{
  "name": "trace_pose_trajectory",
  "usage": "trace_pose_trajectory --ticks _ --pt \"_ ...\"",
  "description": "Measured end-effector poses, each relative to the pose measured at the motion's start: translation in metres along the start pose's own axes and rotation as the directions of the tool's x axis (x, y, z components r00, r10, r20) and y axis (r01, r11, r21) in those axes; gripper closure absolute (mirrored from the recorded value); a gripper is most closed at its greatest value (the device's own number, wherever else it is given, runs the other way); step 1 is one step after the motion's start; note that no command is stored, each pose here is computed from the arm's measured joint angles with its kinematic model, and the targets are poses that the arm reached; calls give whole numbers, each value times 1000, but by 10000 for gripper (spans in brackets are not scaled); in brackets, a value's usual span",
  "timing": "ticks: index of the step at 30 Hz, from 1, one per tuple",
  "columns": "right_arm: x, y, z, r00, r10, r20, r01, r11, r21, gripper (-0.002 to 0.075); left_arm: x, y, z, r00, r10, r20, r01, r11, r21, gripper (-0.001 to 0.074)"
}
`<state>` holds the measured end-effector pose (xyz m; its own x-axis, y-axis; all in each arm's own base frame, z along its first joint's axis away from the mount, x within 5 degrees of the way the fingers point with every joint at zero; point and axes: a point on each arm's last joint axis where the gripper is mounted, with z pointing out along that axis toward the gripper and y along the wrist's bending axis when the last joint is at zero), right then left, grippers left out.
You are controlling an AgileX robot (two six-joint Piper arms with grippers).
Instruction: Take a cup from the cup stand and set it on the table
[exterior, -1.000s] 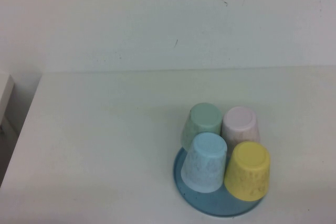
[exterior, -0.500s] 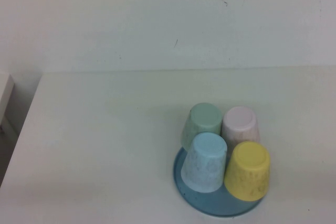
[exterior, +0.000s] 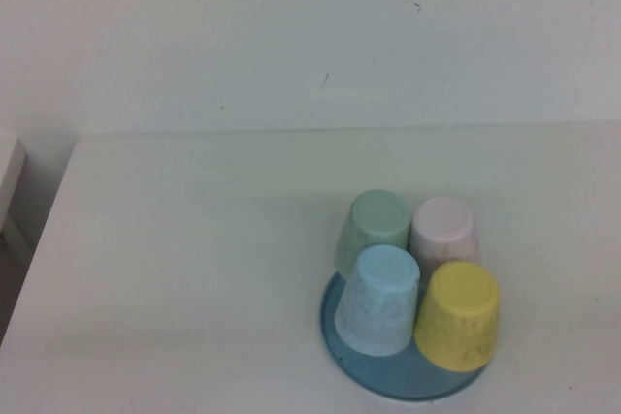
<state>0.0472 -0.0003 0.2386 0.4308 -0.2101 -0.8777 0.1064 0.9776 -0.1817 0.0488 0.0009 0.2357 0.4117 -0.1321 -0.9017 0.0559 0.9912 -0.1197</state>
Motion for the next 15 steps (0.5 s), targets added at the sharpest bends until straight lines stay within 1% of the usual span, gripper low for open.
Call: trace_pose_trajectory --ticks 3,5,7,9,12,15 --pt "0 0 0 999 34 -2 -34 999 1 729 0 0 0 998 -70 5 70 998 -5 737" --pt "3 0 0 998 45 -47 -46 999 -3 729 0 1 0 991 -134 6 134 991 -9 737" --pt "1 -1 2 992 48 -117 -50 999 -10 729 -1 1 0 985 -171 8 171 985 -9 737" --pt "-8 -3 5 984 49 -174 -53 999 -15 729 0 1 0 983 -183 6 183 983 -9 737" --pt "-27 -7 7 963 48 -264 -56 998 -22 729 1 0 1 987 -153 -43 153 988 -6 737" --pt "-44 -11 6 938 45 -345 -58 998 -29 729 -11 -3 4 984 -131 -118 130 991 -11 737"
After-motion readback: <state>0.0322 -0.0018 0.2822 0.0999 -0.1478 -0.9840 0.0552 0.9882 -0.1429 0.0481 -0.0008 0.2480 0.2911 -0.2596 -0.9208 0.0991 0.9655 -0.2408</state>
